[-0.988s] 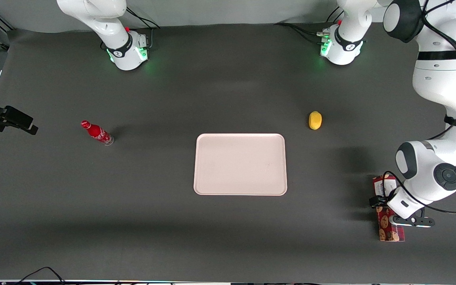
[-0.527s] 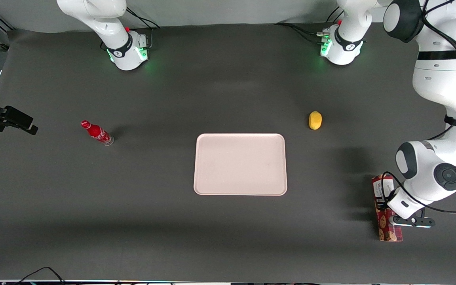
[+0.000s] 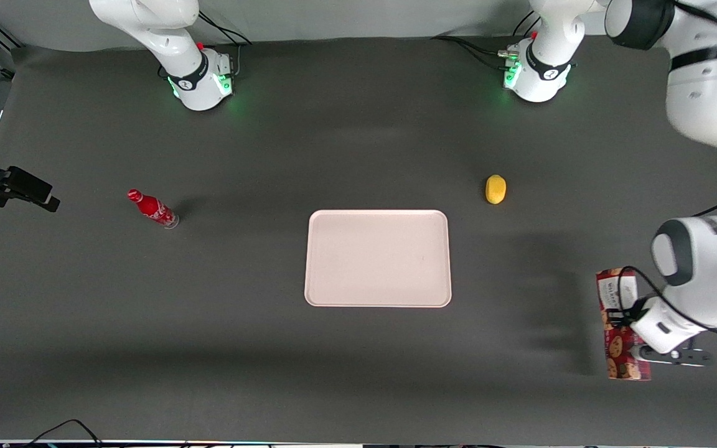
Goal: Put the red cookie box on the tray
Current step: 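Lift the box upright and carry it toward the pink tray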
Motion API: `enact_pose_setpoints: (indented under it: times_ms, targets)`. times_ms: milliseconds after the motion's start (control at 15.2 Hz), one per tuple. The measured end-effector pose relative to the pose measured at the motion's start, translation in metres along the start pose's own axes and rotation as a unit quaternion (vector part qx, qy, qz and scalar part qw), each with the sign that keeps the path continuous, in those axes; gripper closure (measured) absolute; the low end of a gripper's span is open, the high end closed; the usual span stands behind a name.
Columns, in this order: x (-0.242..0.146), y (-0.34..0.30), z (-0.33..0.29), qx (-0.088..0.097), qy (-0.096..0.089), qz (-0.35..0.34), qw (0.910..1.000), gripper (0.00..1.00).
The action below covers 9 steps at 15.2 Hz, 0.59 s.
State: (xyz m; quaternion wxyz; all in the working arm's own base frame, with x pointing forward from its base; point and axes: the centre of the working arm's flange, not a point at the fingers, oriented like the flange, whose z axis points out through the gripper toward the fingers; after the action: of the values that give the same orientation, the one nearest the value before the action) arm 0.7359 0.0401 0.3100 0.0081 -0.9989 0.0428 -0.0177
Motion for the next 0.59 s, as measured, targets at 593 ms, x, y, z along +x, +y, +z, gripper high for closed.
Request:
enact_pose_setpoints:
  times_ms: [593]
  targets:
    - [-0.079,0.016,-0.257,0.0,-0.031,0.004,0.9995,0.84]
